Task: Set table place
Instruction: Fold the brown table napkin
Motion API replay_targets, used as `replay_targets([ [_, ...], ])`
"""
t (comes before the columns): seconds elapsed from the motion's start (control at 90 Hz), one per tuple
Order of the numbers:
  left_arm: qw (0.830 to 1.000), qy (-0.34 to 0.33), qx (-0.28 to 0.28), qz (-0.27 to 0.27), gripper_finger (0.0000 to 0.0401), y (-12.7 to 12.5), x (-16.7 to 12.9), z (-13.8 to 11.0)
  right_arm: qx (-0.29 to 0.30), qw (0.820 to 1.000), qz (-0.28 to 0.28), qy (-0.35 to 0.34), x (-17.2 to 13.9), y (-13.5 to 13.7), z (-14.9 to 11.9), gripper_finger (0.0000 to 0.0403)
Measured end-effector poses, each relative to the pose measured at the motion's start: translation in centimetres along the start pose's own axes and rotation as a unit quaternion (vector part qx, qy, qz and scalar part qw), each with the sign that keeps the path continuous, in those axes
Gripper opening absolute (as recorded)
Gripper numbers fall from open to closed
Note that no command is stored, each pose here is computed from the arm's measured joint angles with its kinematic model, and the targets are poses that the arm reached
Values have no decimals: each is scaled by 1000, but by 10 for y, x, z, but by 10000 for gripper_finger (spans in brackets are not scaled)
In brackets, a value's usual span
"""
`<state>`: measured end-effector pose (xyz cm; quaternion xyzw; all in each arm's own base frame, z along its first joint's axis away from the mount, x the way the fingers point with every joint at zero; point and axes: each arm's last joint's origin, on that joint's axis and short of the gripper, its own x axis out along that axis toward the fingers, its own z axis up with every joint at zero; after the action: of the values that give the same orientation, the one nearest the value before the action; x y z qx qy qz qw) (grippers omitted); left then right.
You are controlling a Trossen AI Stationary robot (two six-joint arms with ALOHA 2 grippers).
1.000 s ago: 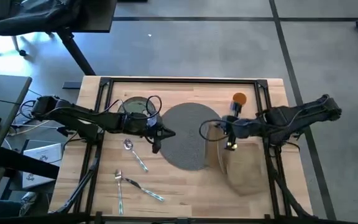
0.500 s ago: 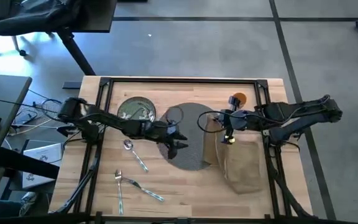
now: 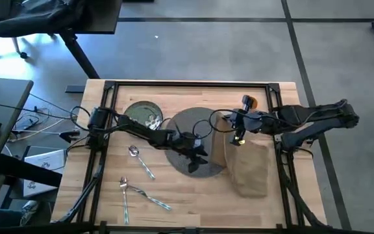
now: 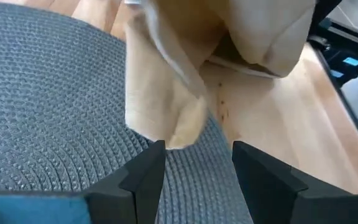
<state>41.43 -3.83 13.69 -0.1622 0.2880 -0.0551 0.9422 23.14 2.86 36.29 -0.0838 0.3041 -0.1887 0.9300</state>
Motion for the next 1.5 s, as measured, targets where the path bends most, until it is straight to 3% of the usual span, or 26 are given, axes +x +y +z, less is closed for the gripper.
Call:
replay_targets([
  [0.333,1000,-13,8,12,172,8,4,13,14,1000,3,-23,-10,-6,2,0],
  [0.589,999,-17,19,40,172,12,4,13,10,1000,10,-22,-10,-5,2,0],
  [0.789,998,-16,54,21,167,17,21,4,11,1000,11,-24,-10,-5,3,0],
  [0.878,997,-16,67,22,137,16,24,9,12,1000,11,-25,-10,-5,3,0],
  [1.022,995,-6,89,47,30,16,26,14,11,999,11,-29,-10,-5,4,0],
  [1.089,994,0,94,63,11,16,23,17,12,999,12,-31,-11,-6,4,0],
  [1.211,990,29,100,93,4,7,-6,33,21,999,15,-47,-21,-11,4,0],
  [1.5,986,14,108,123,0,-35,-138,91,55,993,23,-106,-57,-34,2,0],
])
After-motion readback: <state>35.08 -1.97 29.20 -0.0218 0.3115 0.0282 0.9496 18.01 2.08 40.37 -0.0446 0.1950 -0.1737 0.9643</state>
